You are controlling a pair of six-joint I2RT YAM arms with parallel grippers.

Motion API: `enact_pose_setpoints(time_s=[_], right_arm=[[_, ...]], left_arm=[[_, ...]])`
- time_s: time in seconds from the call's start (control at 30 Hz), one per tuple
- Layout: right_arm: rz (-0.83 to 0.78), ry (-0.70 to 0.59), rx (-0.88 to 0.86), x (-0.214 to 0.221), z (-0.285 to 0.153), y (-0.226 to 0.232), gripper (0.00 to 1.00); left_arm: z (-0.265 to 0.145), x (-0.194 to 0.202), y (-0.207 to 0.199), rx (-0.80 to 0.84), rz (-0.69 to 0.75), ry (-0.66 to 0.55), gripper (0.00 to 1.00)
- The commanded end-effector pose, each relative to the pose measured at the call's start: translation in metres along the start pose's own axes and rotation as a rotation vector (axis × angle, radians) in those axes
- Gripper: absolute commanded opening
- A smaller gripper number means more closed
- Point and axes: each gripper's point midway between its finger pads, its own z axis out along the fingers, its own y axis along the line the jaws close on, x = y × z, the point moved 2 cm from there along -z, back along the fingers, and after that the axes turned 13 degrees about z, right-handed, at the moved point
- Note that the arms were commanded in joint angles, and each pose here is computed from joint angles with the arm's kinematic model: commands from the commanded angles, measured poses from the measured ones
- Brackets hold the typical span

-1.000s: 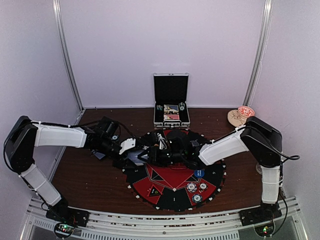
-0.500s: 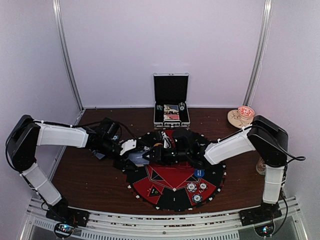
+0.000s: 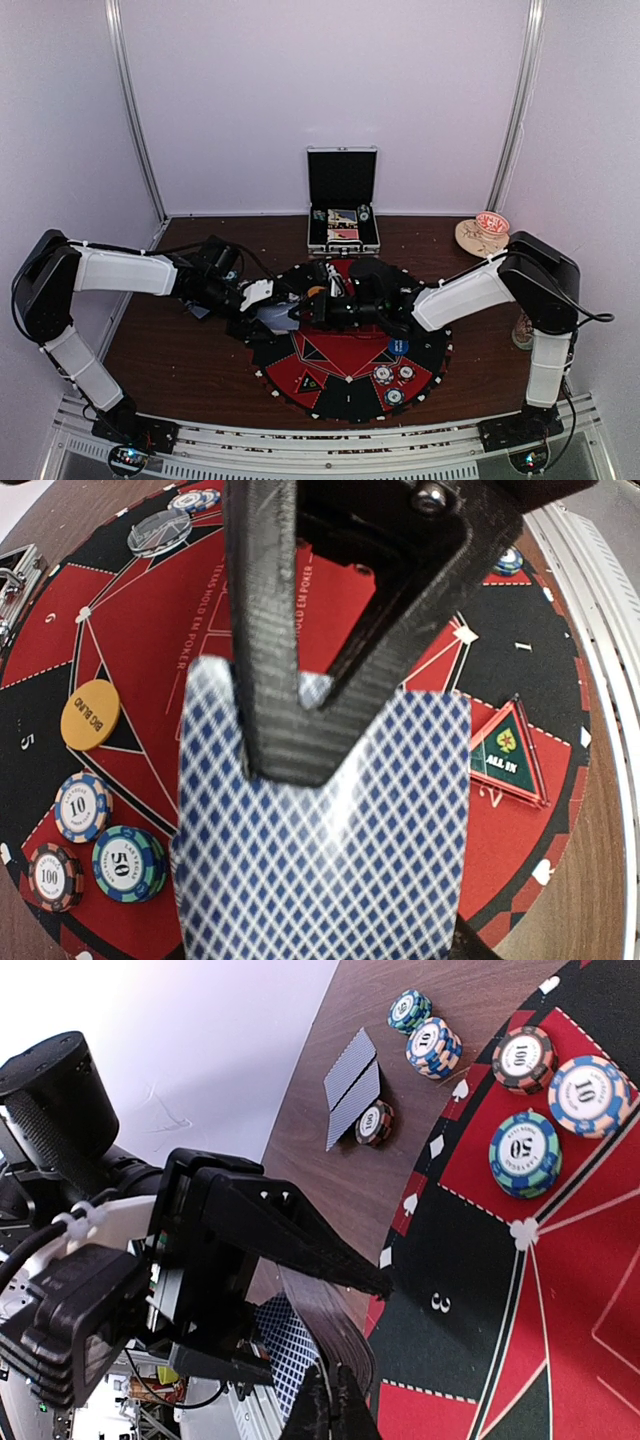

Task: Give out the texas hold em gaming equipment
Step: Distribute the poker card in the small blind area.

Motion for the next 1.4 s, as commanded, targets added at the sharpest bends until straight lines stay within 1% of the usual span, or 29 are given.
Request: enact_pose_setpoints(time_s=[0.0,0.17,0.5,0.6,0.87,1.13,1.23,1.37], right_arm=[[-0.034,-0.05,-0.016,-0.002,-0.022,0.011,0.0],[-0.033,-0.128,-0.022,-0.008,-0.054,0.012,0.0],[0.008,-0.262,-0.031,-0.01,-0.116,-0.008,0.0],[0.035,-0.327,-0.019,-0.008,-0.141,-0.019,0.0],[0.148,-0.582,0.15,0.003,-0.225,-0.079,0.0],[0.255,-0.828,0.26,0.013,-0.299,-0.12,0.0],[0.287,-0.875,0.272,0.017,-0.315,-0.129,0.0],[0.3,-0.855,0.324,0.024,-0.316,-0.142,0.0]], left_arm=[[-0.002,-0.013,0.01,-0.021,0.045,-0.04,0.47],[-0.002,-0.013,0.01,-0.02,0.046,-0.041,0.47],[-0.004,-0.014,0.01,-0.024,0.047,-0.041,0.46],[-0.004,-0.015,0.009,-0.024,0.049,-0.043,0.46],[-0.006,-0.016,0.008,-0.025,0.054,-0.049,0.46],[-0.007,-0.017,0.008,-0.024,0.055,-0.053,0.46],[-0.006,-0.016,0.008,-0.02,0.052,-0.053,0.46],[-0.005,-0.016,0.008,-0.018,0.05,-0.05,0.46]])
